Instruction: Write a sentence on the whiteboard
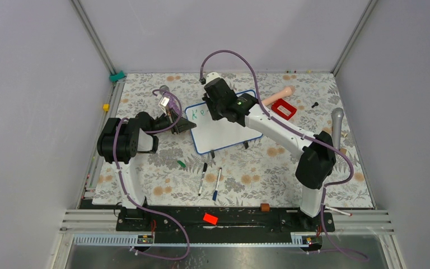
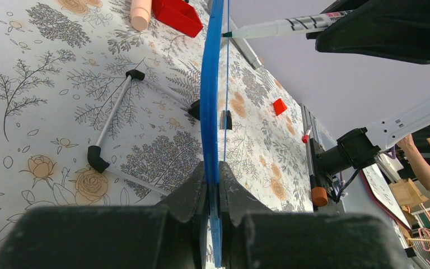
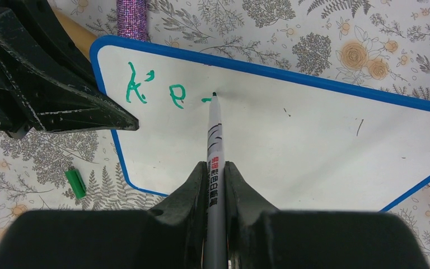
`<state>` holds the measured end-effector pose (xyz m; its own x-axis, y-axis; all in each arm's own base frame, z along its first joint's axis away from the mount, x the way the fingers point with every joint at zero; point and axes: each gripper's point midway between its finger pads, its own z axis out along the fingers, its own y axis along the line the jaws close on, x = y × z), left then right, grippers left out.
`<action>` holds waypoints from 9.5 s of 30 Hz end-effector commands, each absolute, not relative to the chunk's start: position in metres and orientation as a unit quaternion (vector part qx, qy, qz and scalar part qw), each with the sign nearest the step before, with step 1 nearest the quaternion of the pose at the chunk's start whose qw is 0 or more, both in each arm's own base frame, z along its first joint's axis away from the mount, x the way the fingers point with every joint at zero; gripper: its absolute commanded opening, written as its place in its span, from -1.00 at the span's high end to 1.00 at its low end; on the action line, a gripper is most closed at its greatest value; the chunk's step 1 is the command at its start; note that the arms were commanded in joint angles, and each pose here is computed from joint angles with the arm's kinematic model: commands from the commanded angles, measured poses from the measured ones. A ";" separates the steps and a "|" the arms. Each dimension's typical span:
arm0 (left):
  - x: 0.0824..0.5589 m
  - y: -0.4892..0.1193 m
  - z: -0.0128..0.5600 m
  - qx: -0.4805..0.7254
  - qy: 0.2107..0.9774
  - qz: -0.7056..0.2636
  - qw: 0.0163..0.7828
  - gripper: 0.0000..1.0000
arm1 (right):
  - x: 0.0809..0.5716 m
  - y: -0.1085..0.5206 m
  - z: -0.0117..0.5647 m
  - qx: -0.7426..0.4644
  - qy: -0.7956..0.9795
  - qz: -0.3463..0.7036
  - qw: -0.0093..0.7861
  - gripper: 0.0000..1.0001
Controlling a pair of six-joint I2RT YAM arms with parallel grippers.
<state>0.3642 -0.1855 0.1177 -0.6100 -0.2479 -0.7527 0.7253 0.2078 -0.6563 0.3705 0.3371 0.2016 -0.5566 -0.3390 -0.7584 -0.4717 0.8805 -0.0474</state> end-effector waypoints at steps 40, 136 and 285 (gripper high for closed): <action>0.352 -0.187 0.108 0.230 0.653 -0.591 0.415 1.00 | 0.370 0.316 0.197 -0.232 0.889 0.050 0.392 1.00; 0.353 -0.187 0.107 0.228 0.654 -0.591 0.414 1.00 | 0.354 0.306 0.185 -0.201 0.894 0.144 0.373 1.00; 0.356 -0.184 0.104 0.209 0.661 -0.581 0.426 1.00 | 0.328 0.281 0.257 -0.196 0.851 0.180 0.452 1.00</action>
